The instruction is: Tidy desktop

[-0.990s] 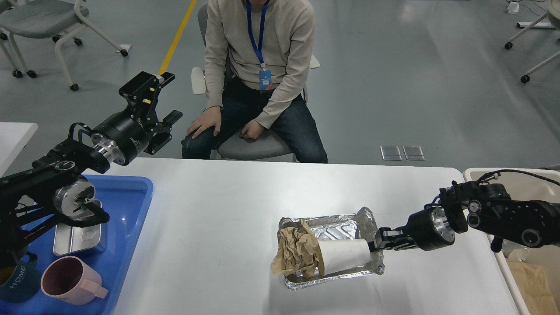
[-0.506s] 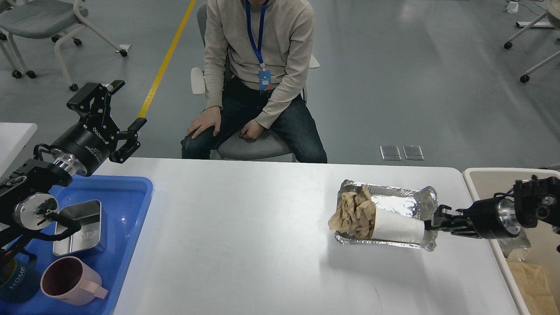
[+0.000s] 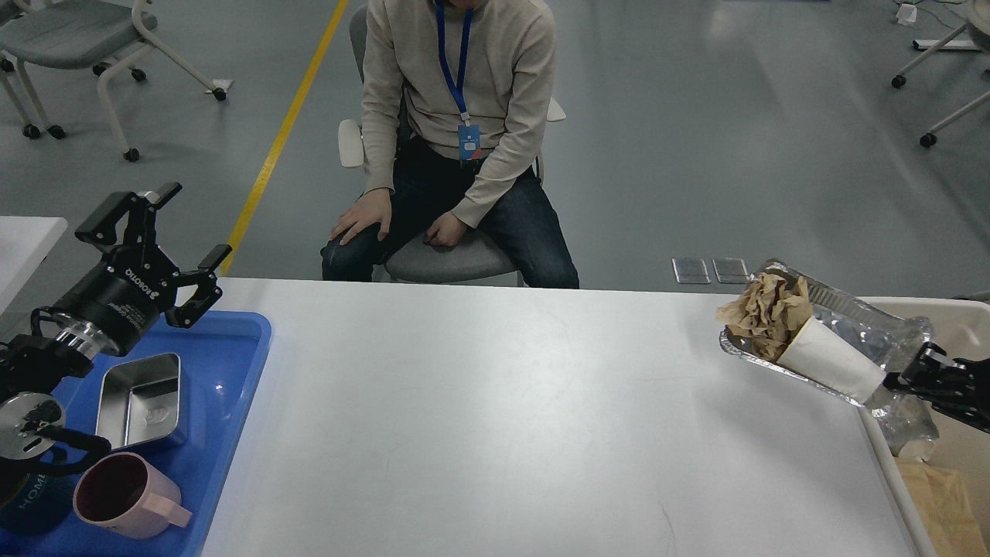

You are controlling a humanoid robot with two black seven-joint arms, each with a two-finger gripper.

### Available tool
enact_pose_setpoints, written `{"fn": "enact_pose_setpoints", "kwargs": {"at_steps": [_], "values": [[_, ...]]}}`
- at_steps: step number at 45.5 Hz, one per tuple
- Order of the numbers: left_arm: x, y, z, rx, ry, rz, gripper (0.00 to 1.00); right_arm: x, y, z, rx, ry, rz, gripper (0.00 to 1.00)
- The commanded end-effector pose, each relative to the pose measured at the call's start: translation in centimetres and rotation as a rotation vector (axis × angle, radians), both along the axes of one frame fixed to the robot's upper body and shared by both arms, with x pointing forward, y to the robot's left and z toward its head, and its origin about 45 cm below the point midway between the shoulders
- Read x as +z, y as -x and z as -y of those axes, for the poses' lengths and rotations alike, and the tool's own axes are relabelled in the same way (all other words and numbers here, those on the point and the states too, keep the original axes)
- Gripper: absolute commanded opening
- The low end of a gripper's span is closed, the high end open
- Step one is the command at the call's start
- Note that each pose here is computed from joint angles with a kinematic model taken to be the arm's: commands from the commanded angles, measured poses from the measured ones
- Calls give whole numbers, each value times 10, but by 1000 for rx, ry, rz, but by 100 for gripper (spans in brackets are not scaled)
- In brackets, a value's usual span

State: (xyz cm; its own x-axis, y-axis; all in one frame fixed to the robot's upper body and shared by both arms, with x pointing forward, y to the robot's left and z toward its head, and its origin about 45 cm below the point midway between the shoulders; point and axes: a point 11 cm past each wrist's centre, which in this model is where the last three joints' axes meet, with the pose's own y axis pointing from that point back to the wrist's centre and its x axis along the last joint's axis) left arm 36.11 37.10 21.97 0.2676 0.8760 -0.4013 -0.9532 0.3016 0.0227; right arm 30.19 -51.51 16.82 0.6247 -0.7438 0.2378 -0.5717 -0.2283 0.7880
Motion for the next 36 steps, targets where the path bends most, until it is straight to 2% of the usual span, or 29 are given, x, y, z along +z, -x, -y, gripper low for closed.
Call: {"fn": "enact_pose_setpoints", "kwargs": {"at_steps": [1, 15, 20, 31, 33, 36], "values": [[-3, 1, -15, 53, 41, 3, 96, -5, 11, 23, -116, -12, 5, 0], [-24, -4, -25, 144, 124, -36, 96, -8, 30, 70, -333, -4, 48, 0], [-35, -7, -21, 177, 161, -50, 96, -8, 47, 96, -435, 20, 62, 0], [-49, -7, -13, 192, 187, -76, 96, -42, 60, 110, -550, 73, 76, 0], [-50, -7, -13, 202, 186, -78, 96, -49, 62, 110, -565, 84, 79, 8], [-52, -8, -10, 215, 198, -76, 96, -56, 61, 106, -576, 84, 88, 27]]}}
